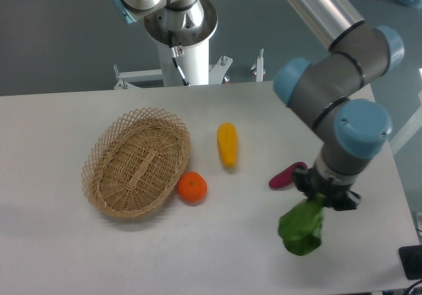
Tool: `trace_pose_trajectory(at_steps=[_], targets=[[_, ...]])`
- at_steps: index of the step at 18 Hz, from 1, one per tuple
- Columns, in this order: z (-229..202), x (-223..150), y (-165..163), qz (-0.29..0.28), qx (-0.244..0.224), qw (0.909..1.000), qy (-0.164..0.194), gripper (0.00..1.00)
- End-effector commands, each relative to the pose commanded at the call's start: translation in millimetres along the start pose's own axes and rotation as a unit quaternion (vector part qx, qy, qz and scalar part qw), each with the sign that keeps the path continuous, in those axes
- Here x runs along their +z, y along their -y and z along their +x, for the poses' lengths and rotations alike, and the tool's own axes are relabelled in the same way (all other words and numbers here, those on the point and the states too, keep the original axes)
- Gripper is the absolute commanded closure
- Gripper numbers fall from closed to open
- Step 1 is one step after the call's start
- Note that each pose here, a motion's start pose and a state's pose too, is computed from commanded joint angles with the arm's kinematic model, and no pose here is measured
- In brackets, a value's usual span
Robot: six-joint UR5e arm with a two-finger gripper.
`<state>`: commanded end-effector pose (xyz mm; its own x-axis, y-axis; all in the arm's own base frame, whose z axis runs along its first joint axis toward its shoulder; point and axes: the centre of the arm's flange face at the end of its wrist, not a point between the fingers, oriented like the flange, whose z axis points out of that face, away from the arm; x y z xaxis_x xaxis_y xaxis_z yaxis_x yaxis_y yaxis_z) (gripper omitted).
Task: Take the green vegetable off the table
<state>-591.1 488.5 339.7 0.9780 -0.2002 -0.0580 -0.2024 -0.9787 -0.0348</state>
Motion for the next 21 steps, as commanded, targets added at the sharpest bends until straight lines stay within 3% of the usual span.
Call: trace_pose_trajectory(at_steps=[3,7,21], targets=[[-9.2,-1.1,-9.4,-0.001,-0.002,1.0000,0.001,0.94],[-11.1,2.4,-11.3,-0.020,0.048,0.9987,-0.002,0.92],[-7.7,7.0,-10.1,-0.027,0.061,0.9978,-0.005,0.92]])
